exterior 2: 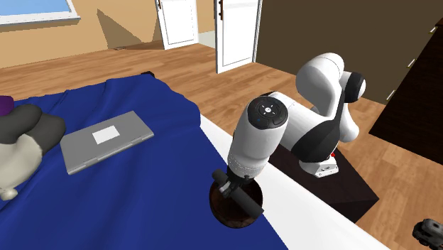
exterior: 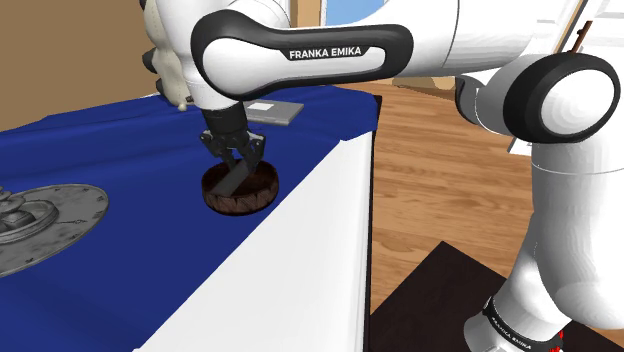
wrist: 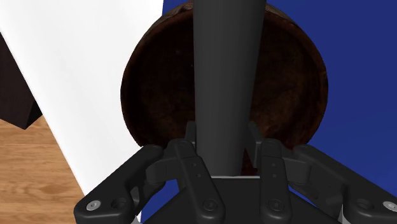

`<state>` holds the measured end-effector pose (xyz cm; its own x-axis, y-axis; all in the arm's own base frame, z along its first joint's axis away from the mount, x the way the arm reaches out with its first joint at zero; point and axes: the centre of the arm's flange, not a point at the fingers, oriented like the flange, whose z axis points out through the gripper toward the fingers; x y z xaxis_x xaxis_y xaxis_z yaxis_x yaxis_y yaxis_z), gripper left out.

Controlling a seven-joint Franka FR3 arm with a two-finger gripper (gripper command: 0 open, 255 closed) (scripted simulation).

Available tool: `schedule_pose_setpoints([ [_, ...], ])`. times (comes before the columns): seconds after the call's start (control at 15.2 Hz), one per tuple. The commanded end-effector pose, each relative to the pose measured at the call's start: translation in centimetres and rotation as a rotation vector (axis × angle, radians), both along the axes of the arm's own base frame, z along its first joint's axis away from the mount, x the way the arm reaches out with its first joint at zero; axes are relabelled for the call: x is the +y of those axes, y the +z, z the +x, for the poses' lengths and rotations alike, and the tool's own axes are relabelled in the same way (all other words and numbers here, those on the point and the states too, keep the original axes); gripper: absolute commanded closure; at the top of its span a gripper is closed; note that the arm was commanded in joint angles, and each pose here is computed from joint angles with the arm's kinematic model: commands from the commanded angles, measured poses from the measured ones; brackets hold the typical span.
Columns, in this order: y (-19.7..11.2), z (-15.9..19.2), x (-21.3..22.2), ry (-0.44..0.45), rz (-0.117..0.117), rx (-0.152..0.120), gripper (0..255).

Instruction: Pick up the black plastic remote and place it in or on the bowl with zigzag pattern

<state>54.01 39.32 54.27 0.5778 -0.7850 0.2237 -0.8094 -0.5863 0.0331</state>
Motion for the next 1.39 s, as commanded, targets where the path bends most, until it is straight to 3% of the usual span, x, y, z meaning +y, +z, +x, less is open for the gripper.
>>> schedule_pose_setpoints([
  [0.0, 0.0, 0.0, 0.0, 0.000, 0.000, 0.000, 255],
  [0.26, 0.0, 0.0, 0.0, 0.000, 0.000, 0.000, 255],
  [0.33, 0.0, 0.0, 0.0, 0.000, 0.000, 0.000, 0],
  [0.66, 0.0, 0.0, 0.0, 0.000, 0.000, 0.000, 0],
  [0.92, 4.8, -0.5, 1.0, 0.000, 0.000, 0.000, 0],
  [1.32, 4.8, -0.5, 1.0, 0.000, 0.000, 0.000, 0],
])
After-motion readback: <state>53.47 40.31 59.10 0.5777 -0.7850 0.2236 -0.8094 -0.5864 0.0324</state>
